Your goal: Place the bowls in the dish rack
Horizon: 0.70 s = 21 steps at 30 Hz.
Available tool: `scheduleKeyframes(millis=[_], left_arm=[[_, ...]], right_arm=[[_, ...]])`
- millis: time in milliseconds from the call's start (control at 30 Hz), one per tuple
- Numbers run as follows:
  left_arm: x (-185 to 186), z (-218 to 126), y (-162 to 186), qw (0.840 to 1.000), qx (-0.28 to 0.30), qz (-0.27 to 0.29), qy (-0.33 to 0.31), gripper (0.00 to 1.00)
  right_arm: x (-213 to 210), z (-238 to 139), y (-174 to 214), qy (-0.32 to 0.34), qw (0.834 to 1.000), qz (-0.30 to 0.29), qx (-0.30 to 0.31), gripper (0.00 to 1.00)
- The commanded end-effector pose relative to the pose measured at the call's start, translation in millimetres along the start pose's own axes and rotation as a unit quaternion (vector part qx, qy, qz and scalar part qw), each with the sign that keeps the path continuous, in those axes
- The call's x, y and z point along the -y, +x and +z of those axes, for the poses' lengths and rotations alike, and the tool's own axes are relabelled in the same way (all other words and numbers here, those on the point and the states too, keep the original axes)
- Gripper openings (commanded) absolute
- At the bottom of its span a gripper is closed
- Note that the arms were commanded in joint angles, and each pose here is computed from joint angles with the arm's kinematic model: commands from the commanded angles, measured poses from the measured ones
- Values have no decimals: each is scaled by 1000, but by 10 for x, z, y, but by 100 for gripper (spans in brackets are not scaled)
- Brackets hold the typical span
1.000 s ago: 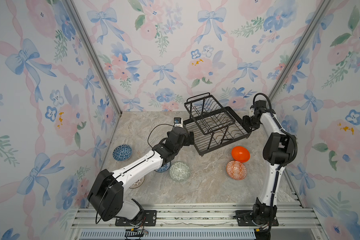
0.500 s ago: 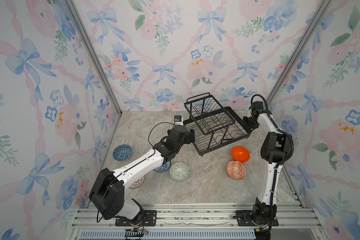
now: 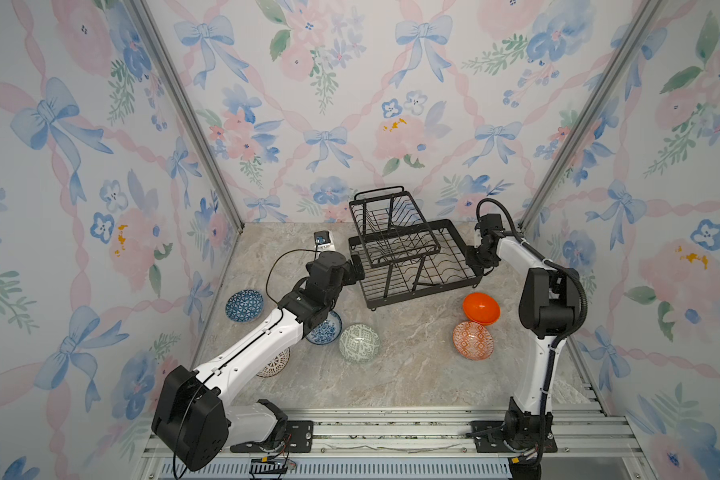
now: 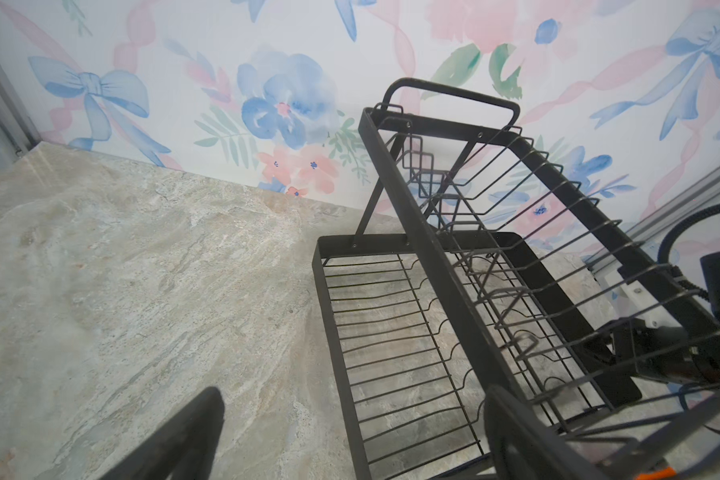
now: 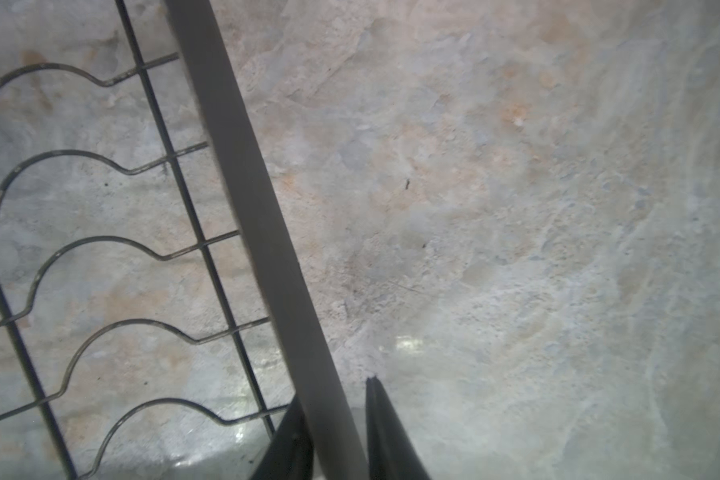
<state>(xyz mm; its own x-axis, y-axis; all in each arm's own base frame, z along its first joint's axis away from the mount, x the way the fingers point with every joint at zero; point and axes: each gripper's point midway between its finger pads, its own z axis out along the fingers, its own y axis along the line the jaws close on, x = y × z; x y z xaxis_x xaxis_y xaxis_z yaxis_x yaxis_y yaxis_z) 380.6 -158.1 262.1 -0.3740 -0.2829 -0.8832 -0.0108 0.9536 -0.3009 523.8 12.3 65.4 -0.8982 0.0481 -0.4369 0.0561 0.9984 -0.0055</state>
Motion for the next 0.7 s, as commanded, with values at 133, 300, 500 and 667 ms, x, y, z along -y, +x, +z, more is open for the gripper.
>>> scheduleKeyframes(millis=[133, 300, 500, 667], left_arm=[[-383, -106, 137, 998, -16, -56, -36, 98], [-604, -179, 284, 994, -40, -86, -60, 98], [-857, -278, 371, 989, -54, -123, -63, 98], [-969, -358, 400, 988, -53, -135, -61, 98]], right_arm=[[-546, -132, 320, -18, 999, 14, -37, 20], [-789, -172, 382, -31, 998, 40, -46, 14], [-1179, -251, 455, -54, 996, 47, -46, 9], [-1504, -271, 480, -66, 995, 54, -49, 3]])
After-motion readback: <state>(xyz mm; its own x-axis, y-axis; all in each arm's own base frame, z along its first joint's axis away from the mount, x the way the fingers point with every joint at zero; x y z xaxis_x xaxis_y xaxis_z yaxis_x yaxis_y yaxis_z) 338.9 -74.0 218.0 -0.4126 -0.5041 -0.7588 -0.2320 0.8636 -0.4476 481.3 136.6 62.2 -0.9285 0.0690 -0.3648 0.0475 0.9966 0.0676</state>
